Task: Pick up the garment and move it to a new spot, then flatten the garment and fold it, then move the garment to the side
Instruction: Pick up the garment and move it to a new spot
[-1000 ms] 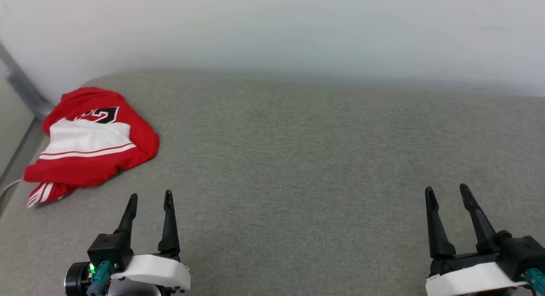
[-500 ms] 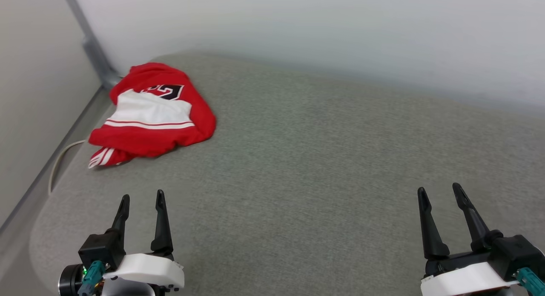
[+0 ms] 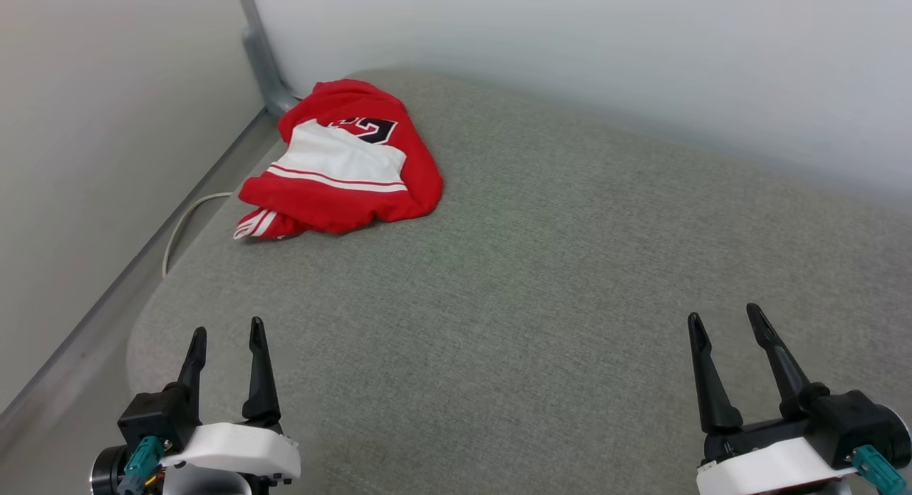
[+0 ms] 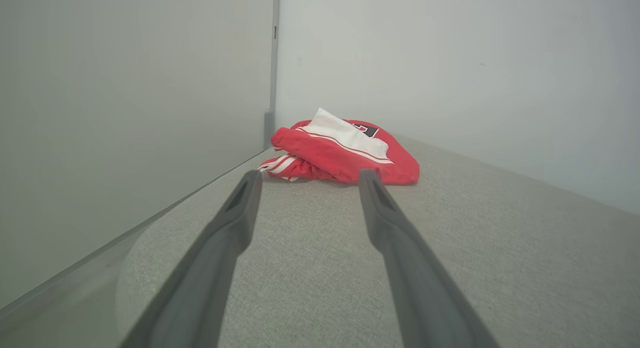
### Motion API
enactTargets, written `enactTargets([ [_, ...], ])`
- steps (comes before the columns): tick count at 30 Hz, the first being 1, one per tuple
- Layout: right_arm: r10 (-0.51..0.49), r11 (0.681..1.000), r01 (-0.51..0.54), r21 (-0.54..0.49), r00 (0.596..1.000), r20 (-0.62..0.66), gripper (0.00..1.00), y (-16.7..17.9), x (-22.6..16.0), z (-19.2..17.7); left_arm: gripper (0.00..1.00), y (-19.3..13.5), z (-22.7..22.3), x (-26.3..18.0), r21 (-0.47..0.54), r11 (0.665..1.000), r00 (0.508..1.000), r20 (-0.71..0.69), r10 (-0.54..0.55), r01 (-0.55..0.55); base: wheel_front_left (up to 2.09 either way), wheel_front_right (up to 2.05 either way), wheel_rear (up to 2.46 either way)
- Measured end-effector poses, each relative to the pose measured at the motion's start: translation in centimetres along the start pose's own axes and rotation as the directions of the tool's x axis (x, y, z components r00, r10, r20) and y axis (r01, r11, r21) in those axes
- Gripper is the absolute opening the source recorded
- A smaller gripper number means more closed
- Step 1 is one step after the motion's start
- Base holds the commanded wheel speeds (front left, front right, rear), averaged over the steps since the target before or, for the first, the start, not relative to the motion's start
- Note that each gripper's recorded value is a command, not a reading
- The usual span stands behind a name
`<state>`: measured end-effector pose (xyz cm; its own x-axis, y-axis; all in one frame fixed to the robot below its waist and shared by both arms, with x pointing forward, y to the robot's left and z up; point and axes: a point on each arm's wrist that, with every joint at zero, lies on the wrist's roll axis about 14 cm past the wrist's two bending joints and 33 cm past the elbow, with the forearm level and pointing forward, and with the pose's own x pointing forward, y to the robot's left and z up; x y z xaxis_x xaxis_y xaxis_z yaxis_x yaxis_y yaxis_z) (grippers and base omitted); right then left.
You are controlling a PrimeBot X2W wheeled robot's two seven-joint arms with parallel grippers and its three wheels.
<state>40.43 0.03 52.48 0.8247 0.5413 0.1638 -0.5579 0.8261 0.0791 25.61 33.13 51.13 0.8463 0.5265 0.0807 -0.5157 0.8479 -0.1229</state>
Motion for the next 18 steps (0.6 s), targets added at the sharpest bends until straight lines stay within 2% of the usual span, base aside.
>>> enactTargets([
  [12, 0.036, 0.999, -0.036, 0.005, 0.999, -0.007, 1.0, 1.1, 0.6, -0.4, 1.0, 1.3, 0.0, -0.5, -0.002, 0.999, 0.999, -0.004, 0.038, -0.038, 0.0, 0.0, 0.0],
  [18, 0.026, 1.0, -0.026, 0.005, 1.0, -0.009, 1.0, 0.7, 0.6, -0.5, 1.0, 0.3, 0.9, 1.1, -0.006, 1.0, 1.0, 0.025, 0.003, -0.002, 0.0, 0.0, 0.0],
])
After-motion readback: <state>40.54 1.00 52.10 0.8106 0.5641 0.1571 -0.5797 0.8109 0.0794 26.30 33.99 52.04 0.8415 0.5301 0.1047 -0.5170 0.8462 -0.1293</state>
